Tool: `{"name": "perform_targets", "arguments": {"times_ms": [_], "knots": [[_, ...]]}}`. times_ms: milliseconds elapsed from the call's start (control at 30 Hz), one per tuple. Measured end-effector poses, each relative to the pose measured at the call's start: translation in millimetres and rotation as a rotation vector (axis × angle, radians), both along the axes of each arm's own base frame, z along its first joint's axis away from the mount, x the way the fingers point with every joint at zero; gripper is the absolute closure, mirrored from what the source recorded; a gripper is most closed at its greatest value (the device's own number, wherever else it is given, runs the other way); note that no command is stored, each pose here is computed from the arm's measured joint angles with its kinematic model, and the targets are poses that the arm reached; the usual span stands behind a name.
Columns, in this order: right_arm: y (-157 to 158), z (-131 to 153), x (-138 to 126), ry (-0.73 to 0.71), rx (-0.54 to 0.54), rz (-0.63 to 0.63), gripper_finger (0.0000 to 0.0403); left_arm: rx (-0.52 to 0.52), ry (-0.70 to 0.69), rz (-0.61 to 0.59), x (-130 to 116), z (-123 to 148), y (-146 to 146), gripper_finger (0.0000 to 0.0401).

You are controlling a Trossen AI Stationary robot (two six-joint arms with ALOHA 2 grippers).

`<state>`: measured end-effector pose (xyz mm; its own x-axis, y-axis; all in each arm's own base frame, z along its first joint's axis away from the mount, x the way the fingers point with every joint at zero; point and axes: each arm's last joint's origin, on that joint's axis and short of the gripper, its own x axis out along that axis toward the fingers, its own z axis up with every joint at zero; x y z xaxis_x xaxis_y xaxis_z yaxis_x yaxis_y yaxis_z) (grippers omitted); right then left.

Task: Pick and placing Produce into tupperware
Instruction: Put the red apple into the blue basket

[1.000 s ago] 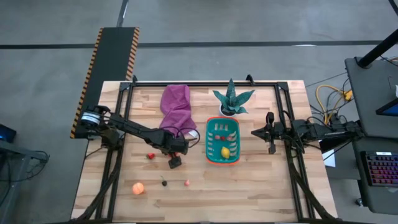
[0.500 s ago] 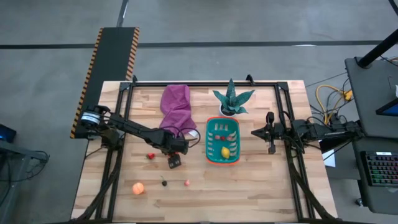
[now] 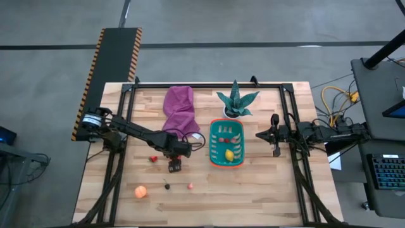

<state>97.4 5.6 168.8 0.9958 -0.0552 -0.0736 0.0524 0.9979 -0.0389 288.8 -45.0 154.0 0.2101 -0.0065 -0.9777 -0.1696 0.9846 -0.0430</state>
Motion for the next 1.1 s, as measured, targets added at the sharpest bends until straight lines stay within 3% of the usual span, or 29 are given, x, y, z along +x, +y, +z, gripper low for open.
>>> {"name": "perform_targets", "arguments": {"times_ms": [567, 833, 1100], "knots": [[0, 0, 0, 0.0, 0.0, 0.0, 0.0394, 0.02, -0.006, -0.124, 1, 2, 0, 0.0163], [0, 0, 0, 0.001, 0.0, 0.0, 0.0394, 0.024, -0.103, -0.149, 1, 29, 0, 0.0163], [0, 0, 0, 0.001, 0.0, 0.0, 0.0394, 0.029, -0.276, -0.149, 3, 75, 0, 0.0163]]}}
